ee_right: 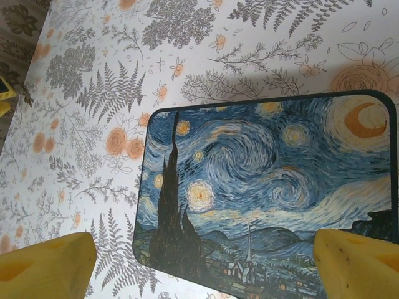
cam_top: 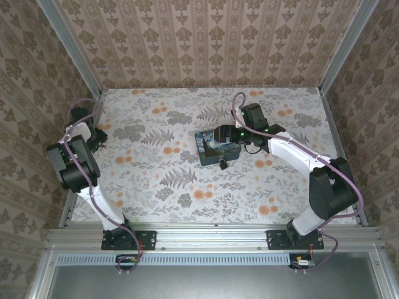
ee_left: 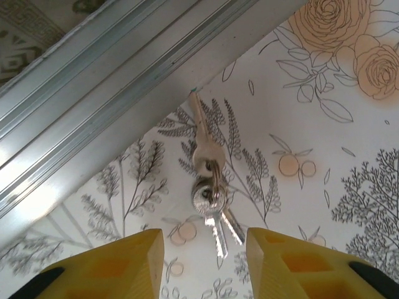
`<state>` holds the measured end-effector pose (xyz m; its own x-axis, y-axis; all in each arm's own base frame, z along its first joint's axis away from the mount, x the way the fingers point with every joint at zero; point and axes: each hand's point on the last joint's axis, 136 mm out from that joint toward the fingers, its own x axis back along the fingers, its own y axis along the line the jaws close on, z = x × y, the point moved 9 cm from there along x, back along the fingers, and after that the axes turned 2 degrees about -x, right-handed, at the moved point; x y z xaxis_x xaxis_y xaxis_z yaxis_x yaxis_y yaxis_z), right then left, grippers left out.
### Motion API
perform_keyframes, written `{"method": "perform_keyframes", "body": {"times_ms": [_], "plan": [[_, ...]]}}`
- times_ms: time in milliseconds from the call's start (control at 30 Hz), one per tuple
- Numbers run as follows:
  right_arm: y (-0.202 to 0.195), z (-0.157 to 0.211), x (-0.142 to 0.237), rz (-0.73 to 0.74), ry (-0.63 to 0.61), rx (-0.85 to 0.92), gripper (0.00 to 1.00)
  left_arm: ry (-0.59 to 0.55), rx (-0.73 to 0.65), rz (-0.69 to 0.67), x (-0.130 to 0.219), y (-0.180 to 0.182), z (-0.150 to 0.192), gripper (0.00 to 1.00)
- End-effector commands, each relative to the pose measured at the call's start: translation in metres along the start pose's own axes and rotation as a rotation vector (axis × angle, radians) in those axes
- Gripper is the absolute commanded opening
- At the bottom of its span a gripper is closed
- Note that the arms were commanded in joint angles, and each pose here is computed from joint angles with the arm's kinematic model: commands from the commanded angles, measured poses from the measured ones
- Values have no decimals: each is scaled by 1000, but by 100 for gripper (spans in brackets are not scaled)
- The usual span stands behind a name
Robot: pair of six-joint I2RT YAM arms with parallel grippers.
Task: Unlock a padlock with a key
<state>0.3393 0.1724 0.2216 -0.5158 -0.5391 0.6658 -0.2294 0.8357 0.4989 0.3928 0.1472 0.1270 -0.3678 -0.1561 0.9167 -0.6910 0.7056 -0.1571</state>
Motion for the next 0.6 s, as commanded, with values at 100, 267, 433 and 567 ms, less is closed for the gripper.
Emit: {"method": "perform_keyframes", "body": {"times_ms": [100,267,433,567], "plan": [[8,-5,1,2,5,-1,91,-23,-13,6,-5,-1,-10,37],[10,-5,-1,-2,10,1,91,-11,-15,3,-6,-1,-14,31],[11,-6,0,-3,9,3,91,-5,-18,2,-6,-1,-15,27],[12,-8,2,-1,8,11,91,5,-17,-4,-6,0,-13,27]]}}
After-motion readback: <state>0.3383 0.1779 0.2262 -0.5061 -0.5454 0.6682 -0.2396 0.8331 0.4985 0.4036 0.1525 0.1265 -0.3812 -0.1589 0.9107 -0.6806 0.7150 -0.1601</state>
